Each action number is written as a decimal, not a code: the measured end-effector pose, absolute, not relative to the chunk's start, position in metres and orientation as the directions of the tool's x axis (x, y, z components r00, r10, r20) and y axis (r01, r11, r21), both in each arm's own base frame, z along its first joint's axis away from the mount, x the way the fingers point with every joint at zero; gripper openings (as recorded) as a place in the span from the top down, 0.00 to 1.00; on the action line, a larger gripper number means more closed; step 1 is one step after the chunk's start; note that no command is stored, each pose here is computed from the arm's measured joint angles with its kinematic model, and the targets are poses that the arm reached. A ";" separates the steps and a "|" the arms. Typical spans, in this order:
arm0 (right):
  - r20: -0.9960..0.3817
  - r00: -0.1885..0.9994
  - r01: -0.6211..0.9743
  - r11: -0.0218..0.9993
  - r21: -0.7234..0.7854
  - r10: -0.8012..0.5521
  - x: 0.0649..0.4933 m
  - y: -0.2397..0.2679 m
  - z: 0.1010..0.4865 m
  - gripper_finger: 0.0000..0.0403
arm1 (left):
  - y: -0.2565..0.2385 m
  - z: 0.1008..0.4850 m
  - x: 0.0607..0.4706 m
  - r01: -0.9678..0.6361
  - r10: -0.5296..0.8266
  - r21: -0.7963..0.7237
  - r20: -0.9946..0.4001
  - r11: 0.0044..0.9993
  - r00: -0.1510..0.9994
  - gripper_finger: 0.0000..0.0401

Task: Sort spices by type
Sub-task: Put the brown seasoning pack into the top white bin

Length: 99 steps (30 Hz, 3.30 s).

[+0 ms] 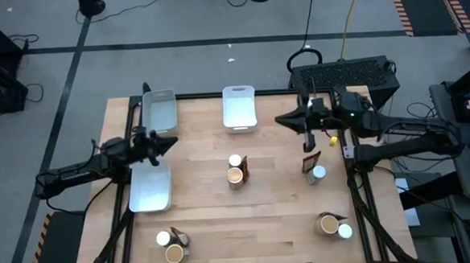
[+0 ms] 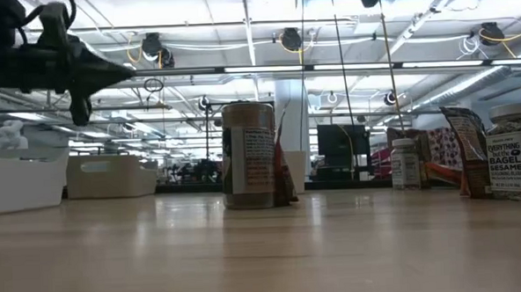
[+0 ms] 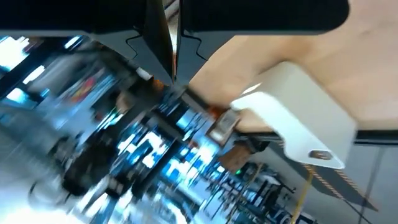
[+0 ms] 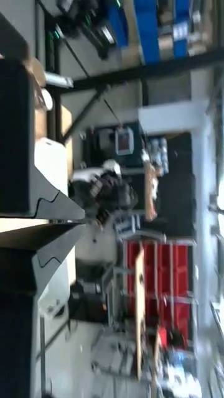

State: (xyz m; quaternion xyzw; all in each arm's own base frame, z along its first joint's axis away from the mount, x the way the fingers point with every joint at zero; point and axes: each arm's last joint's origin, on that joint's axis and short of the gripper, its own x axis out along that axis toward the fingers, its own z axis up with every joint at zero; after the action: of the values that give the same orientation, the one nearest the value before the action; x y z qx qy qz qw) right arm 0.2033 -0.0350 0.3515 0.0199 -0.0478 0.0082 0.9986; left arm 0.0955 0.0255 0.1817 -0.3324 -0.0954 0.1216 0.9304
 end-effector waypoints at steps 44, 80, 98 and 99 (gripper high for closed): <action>-0.784 0.376 0.833 0.551 0.052 -0.494 0.162 -0.143 0.401 0.86 | 0.043 0.394 0.134 -0.350 0.292 -0.342 -0.209 0.872 0.933 0.94; -0.971 -0.002 0.953 0.295 -0.075 -0.241 0.170 -0.272 0.292 0.39 | 0.059 0.362 0.142 -0.530 0.310 -0.355 -0.518 0.770 0.797 0.53; -0.977 -0.028 0.978 0.197 -0.071 -0.211 0.165 -0.266 0.234 0.49 | 0.059 0.361 0.142 -0.539 0.320 -0.349 -0.519 0.767 0.792 0.53; -0.976 -0.025 0.979 0.190 -0.068 -0.217 0.166 -0.267 0.232 0.49 | 0.059 0.361 0.142 -0.539 0.321 -0.349 -0.519 0.767 0.792 0.53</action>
State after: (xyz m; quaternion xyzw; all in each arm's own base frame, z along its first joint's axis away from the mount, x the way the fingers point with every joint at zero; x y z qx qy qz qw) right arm 0.1657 -0.2668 0.2324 0.3798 0.5018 -0.5107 0.5857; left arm 0.1419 0.0595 0.3614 -0.2477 0.2203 0.2352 0.9137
